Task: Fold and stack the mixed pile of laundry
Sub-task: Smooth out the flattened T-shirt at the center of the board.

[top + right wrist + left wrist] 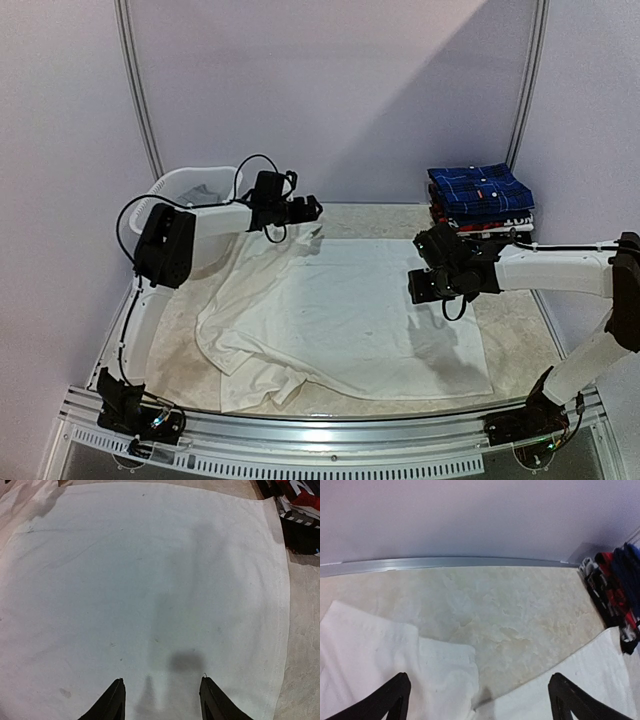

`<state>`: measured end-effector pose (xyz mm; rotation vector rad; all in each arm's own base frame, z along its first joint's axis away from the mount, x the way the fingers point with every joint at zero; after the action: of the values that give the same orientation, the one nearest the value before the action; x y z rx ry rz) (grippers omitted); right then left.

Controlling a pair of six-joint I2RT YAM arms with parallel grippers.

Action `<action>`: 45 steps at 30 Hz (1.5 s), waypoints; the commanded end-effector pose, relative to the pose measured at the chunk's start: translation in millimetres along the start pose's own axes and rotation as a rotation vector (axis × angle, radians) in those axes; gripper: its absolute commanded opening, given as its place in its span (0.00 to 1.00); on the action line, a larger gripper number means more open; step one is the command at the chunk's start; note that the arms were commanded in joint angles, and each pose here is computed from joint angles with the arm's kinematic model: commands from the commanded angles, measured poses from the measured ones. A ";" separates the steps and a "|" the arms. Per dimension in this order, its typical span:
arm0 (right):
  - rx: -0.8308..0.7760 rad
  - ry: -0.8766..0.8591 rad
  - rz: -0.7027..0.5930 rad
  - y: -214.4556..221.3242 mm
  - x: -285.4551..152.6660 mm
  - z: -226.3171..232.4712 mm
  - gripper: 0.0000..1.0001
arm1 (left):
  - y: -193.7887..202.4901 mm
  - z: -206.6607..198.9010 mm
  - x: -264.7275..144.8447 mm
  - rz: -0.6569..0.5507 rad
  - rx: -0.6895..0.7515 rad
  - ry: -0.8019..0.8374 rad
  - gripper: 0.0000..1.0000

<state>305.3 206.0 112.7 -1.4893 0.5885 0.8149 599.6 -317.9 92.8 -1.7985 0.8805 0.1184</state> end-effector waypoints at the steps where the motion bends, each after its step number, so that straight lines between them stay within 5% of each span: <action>1: 0.024 -0.031 -0.019 -4.9 -5.9 2.5 0.52 | -71.3 -31.0 -88.2 -0.161 0.075 -0.055 1.00; 5: 0.047 -0.057 -0.038 -7.8 -13.3 3.7 0.52 | -66.6 -19.7 -141.9 -0.174 0.060 -0.180 1.00; 14: 0.064 -0.123 -0.064 -7.1 -28.1 11.1 0.52 | 14.8 17.5 -235.6 -0.042 0.033 -0.408 1.00; 22: 0.070 -0.144 -0.071 -2.9 -33.6 13.0 0.52 | 89.5 0.7 -300.1 0.122 0.180 -0.529 0.98; 32: 0.112 -0.177 -0.094 2.6 -39.5 10.4 0.53 | 185.1 2.6 -357.7 0.303 0.165 -0.519 0.90; 45: 0.123 -0.193 -0.065 8.8 -40.6 13.5 0.53 | 253.1 -24.0 -430.4 0.642 0.141 -0.366 0.75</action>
<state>276.4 213.0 135.9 -1.3040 0.4405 0.8384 164.5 -171.0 116.5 -1.3083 0.9848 0.6532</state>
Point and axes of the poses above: each gripper's point midway between its finger pads, its own x axis out along the fingers, its own z axis along the line the jaws close on, y = z × x, the point moved 2 cm from there along -x, back along the fingers
